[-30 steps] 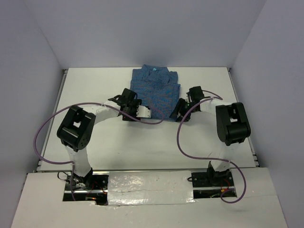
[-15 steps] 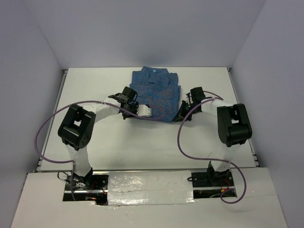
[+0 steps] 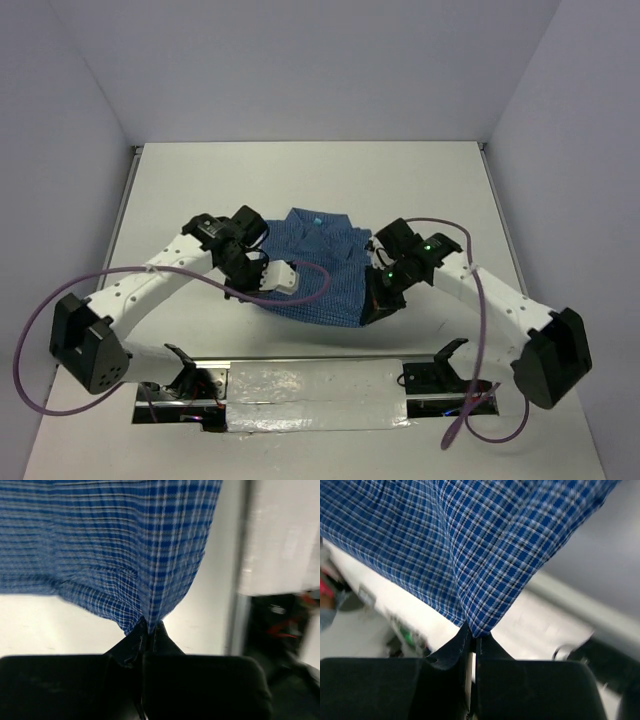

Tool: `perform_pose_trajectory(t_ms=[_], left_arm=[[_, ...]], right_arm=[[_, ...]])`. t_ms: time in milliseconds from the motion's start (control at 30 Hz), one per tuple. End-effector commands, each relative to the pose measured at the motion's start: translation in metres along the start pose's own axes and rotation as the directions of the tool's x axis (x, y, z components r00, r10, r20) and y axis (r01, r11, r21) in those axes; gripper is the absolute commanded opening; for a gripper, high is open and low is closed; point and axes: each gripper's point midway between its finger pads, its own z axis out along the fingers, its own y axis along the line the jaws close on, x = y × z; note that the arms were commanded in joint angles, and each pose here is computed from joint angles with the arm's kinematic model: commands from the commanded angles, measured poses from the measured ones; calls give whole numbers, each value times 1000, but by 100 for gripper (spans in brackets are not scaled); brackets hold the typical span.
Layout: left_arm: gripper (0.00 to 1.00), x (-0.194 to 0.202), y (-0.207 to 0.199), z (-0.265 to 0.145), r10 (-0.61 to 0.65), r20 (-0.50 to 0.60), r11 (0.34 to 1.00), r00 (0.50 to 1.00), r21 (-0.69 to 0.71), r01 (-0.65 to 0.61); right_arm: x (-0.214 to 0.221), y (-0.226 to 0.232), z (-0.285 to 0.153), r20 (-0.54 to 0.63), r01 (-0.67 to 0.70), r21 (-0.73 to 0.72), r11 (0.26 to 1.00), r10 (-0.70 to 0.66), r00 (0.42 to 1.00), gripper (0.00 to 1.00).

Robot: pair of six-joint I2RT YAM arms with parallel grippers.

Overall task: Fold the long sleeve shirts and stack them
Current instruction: Fold the shirt

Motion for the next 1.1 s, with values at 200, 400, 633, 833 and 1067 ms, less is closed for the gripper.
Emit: perform_pose_trajectory(t_ms=[200,400,633,833,1067], left_arm=[[0,-35,-17,-75,-120,140,993,983,14,119],[0,-52,73,-74,-333,257,941,907,24,338],[0,-51,166,-47,-437,294,887,850,-16,461],[0,-34,204,-9,-565,262,816,782,39,576],[12,-26,247,22,-634,289,745,717,-20,667]], right_arm=[[23,50,-88,-41,10,7,1000,-10,999,0],[-76,7,-86,93,-69,29,997,66,993,0],[-174,-35,-85,226,-128,-30,991,131,965,0],[-218,-69,-55,190,-197,-58,979,204,960,0],[-274,-105,-33,258,-287,-79,955,297,919,2]])
